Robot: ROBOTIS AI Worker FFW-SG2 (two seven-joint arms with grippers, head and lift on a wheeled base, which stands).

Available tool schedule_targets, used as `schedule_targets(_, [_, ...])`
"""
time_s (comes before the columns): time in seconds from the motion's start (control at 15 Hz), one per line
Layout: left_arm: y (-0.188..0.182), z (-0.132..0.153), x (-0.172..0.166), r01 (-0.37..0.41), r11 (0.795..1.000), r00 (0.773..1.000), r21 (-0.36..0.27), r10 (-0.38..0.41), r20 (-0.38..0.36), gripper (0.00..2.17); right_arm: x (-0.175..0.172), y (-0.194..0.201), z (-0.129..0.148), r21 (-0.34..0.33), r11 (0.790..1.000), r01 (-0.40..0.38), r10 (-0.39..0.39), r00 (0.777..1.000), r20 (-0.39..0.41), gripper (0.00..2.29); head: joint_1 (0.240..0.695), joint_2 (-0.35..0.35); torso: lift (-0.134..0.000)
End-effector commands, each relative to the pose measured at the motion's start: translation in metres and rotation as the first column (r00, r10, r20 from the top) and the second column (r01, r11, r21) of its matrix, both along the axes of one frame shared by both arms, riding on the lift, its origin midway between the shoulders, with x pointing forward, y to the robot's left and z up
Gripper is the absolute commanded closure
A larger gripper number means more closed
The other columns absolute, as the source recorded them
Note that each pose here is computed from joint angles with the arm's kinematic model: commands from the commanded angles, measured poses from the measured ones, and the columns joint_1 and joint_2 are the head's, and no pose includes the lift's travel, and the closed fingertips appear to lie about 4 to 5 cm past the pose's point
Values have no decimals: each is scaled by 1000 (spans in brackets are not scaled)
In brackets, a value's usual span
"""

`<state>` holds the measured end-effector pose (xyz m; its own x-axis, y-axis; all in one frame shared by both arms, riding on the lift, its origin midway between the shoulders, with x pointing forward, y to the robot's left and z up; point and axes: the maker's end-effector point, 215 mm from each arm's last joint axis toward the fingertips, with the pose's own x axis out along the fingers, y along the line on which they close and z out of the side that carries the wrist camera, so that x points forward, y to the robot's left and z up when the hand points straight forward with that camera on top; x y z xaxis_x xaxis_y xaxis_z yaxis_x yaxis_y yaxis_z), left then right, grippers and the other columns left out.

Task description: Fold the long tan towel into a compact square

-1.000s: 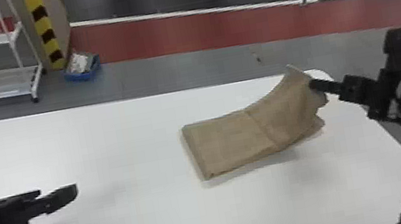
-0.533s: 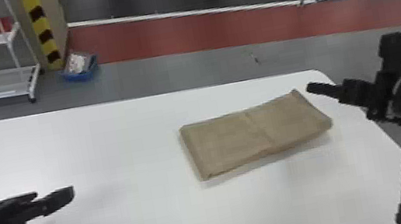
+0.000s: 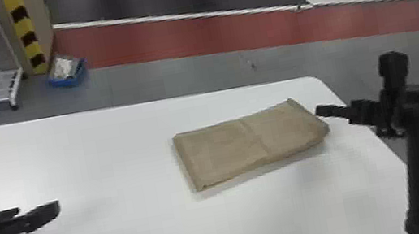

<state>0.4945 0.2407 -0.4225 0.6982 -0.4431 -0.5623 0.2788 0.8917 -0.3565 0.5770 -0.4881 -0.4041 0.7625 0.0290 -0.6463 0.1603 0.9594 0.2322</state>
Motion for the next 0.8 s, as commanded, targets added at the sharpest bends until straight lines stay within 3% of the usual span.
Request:
schedule_targets(0.0, [2, 0, 0, -1, 1000, 1000, 3, 1, 2, 39, 4, -8, -14, -35, 999, -15, 14, 1000, -16, 127, 695, -248, -125])
schedule_targets(0.47, [5, -2, -2, -3, 1000, 1000, 5, 3, 4, 39, 28, 35, -36, -47, 995, -84, 84, 996, -5, 147, 695, -237, -125])
schedule_targets(0.73, [11, -4, -4, -12, 1000, 1000, 7, 12, 4, 39, 28, 50, -48, -61, 991, -119, 117, 992, -41, 181, 695, -197, -125])
